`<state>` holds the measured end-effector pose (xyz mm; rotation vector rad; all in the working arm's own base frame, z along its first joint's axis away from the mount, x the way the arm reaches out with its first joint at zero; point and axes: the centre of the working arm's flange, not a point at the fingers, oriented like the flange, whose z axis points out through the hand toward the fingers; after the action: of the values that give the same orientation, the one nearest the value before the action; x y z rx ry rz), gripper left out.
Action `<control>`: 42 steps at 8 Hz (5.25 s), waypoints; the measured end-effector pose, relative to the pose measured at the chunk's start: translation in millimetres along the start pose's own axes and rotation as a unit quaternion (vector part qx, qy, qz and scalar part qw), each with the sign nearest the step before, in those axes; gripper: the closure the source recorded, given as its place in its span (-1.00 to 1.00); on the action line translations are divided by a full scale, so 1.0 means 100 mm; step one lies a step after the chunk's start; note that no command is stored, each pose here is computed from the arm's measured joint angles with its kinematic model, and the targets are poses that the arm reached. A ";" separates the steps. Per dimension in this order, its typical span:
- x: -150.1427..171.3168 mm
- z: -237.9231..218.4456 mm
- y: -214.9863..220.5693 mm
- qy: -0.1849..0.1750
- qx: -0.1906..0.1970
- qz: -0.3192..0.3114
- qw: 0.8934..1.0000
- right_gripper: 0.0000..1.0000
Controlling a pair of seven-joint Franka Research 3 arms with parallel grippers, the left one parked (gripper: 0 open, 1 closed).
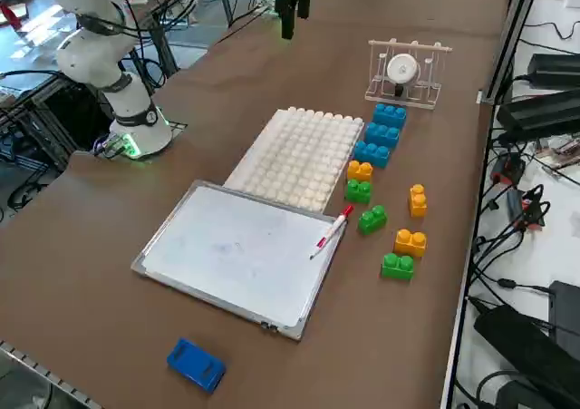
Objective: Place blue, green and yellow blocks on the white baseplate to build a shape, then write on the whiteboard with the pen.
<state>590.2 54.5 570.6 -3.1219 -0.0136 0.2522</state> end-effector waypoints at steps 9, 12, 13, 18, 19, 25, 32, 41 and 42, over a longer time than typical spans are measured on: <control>1.27 1.70 -0.79 0.118 0.013 0.032 0.992 -1.00; 1.58 2.44 -0.82 0.161 0.021 0.031 0.986 -1.00; 1.63 2.67 -0.85 0.172 0.022 0.030 0.984 -1.00; 1.56 3.22 -0.74 0.179 0.018 0.022 0.983 -1.00; 1.56 3.23 -0.72 0.177 0.017 0.023 0.984 -1.00; 1.50 3.39 -0.62 0.162 0.014 0.029 0.986 -1.00; 1.49 3.38 -0.55 0.160 0.013 0.032 0.987 0.19; 1.28 2.21 -0.63 0.158 0.006 -0.038 0.987 0.19; 1.11 1.95 -0.61 0.129 -0.001 -0.069 0.989 0.19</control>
<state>668.3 118.2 360.9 -3.1093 -0.2257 -0.1524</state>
